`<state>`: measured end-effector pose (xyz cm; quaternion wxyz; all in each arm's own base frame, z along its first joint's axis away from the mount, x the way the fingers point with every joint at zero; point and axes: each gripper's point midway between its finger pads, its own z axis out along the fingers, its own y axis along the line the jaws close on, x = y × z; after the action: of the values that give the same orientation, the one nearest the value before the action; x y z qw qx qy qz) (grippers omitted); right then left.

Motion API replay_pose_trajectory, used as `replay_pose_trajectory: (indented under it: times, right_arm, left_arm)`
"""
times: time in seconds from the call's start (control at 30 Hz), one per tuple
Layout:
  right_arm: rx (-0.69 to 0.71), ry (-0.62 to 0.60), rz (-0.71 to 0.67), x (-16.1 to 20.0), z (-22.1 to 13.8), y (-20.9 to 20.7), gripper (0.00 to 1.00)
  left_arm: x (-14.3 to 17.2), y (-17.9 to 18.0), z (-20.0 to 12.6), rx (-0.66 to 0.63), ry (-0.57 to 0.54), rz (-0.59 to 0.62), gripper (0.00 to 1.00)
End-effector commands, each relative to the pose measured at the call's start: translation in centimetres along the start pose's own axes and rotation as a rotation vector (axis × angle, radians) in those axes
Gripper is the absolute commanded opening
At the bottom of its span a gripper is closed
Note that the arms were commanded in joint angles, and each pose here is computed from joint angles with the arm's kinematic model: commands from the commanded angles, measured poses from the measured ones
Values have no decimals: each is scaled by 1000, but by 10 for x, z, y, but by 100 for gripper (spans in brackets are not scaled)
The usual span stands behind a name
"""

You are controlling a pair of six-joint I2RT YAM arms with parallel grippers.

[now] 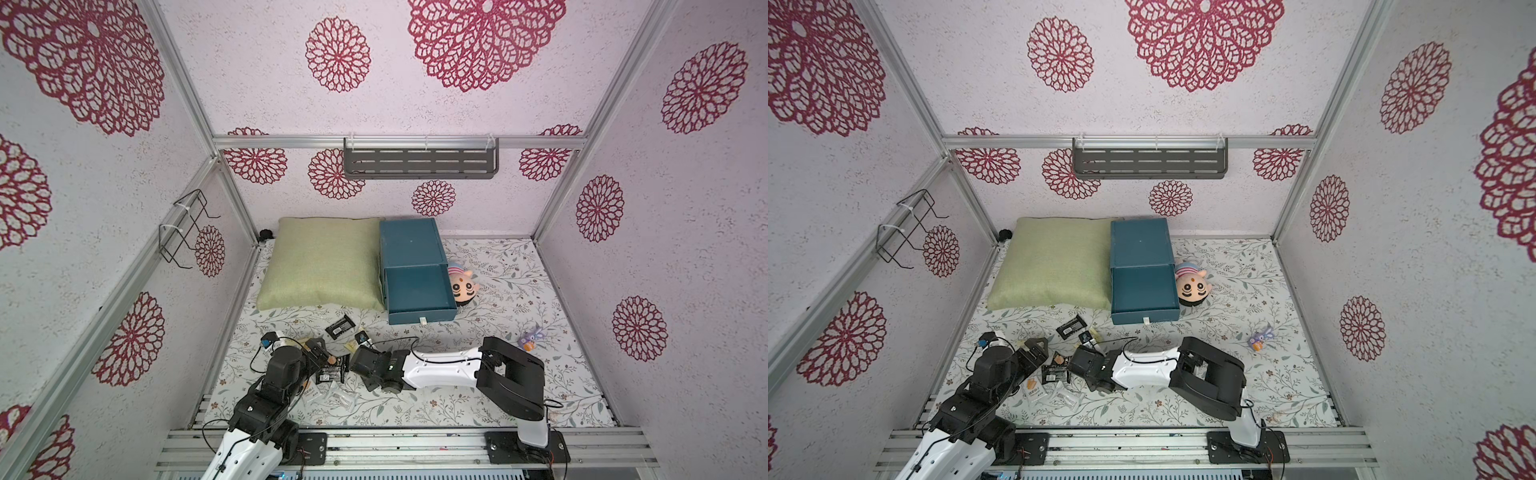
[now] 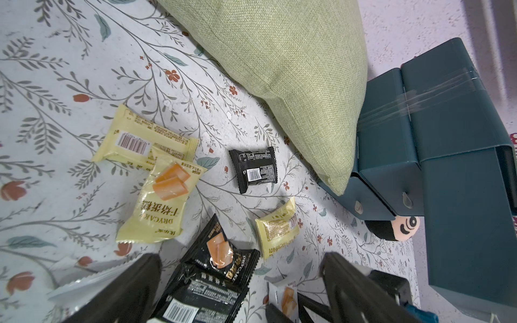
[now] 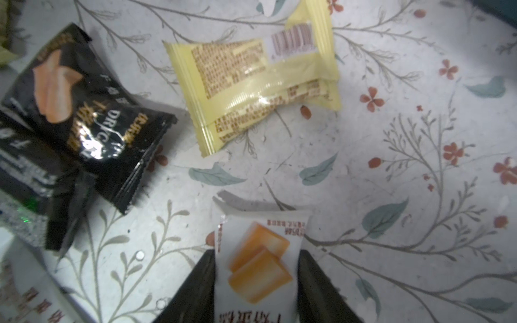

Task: Place the cookies into the drawer by color
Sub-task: Pick up the cookie at the center of the board, then place the cookie in the drawer.

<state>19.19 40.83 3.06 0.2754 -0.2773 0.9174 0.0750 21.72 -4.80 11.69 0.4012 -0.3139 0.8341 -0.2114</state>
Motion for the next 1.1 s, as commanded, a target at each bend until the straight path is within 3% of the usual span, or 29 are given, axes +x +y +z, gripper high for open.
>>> replay_pose_trajectory:
  times: [0.0,0.53,0.87,1.07]
  right_arm:
    - [21,-32,8,-13,-16,-9,45]
    - [-164,-168,47,-61,-79,8,44]
    - [-367,-320,137,-131,-145,-9,44]
    - [-462,-431,216,-166,-189,-40,44]
  left_arm:
    - [1,-1,2,11,-6,1,97]
    - [-1,-2,-2,20,-9,-1,97]
    - [-1,0,-4,20,-15,-6,97]
    - [-2,-2,-4,21,-14,-5,97]
